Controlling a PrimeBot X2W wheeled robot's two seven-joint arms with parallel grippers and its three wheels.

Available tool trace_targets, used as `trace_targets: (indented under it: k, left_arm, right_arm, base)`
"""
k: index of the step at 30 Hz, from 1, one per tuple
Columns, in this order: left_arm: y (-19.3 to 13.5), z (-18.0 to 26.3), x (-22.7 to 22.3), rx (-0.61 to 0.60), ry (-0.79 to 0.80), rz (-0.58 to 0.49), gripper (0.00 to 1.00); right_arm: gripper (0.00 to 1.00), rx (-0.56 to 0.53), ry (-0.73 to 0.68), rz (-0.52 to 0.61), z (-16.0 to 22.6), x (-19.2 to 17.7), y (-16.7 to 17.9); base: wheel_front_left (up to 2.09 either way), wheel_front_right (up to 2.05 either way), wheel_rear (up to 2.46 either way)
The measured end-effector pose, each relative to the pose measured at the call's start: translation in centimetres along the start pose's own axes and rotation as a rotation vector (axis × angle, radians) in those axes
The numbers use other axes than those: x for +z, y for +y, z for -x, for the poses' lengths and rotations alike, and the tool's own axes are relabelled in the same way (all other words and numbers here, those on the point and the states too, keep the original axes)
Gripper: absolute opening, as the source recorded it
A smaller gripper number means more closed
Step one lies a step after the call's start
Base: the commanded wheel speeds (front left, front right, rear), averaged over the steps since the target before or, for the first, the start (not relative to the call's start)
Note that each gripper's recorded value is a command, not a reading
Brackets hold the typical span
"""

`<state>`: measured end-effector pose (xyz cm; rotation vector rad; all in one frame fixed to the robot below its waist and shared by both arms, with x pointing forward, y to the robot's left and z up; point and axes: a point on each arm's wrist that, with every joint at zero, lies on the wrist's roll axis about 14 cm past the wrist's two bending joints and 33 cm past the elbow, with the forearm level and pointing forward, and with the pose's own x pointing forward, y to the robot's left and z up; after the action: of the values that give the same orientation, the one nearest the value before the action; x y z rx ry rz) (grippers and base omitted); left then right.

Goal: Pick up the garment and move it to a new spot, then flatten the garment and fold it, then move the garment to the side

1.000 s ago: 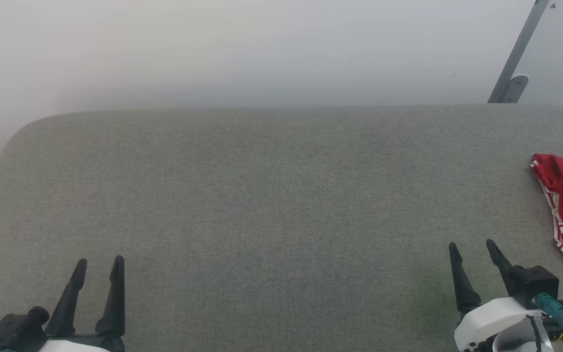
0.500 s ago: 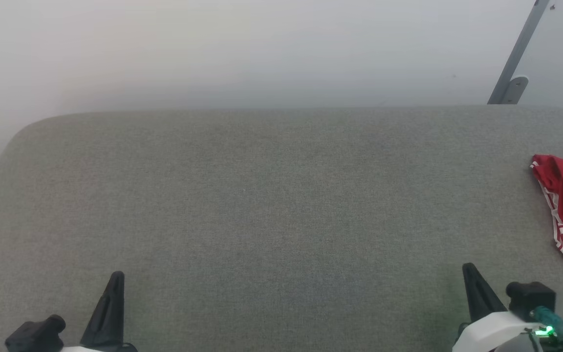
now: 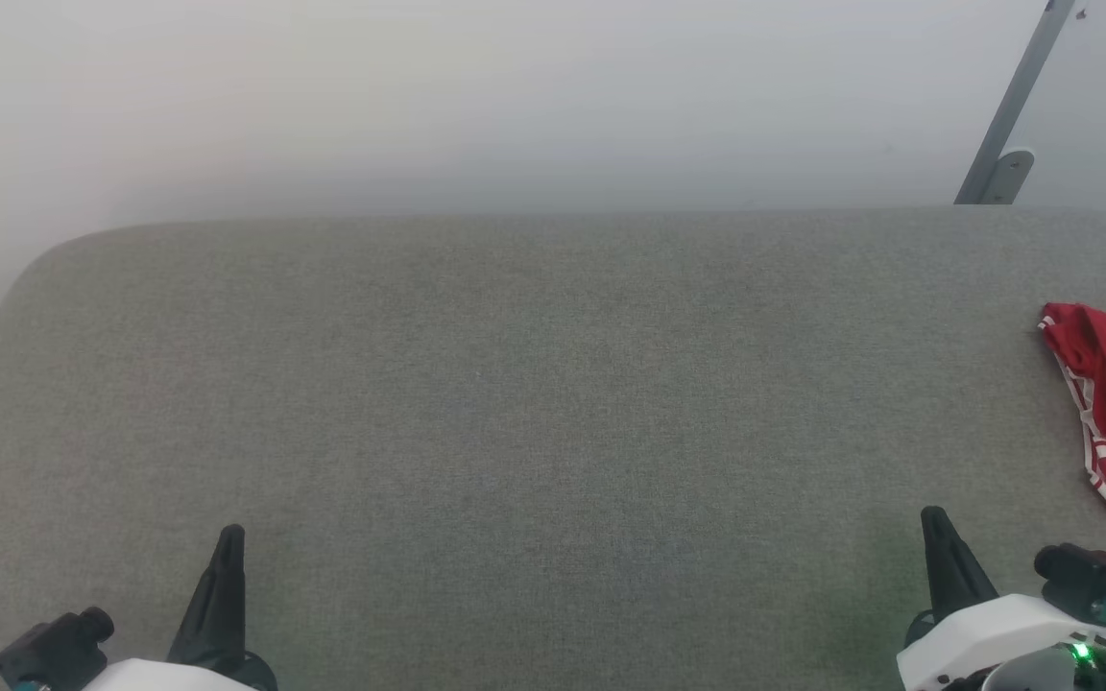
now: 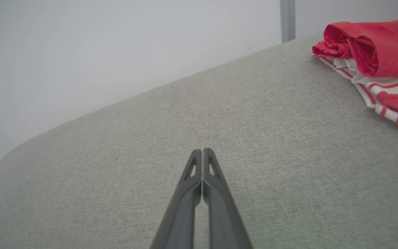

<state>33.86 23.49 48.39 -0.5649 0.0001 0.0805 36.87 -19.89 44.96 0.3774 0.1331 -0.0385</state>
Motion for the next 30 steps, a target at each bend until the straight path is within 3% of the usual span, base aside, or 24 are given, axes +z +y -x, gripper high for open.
trace_targets:
  k: [30]
  left_arm:
    - [-0.8,-1.8,-0.3,0.027,0.019,0.375,0.0]
  right_arm:
    - [0.0,-0.018,-0.025,-0.459,-0.6,1.6,0.2]
  base:
    - [0.0,0.0,0.0]
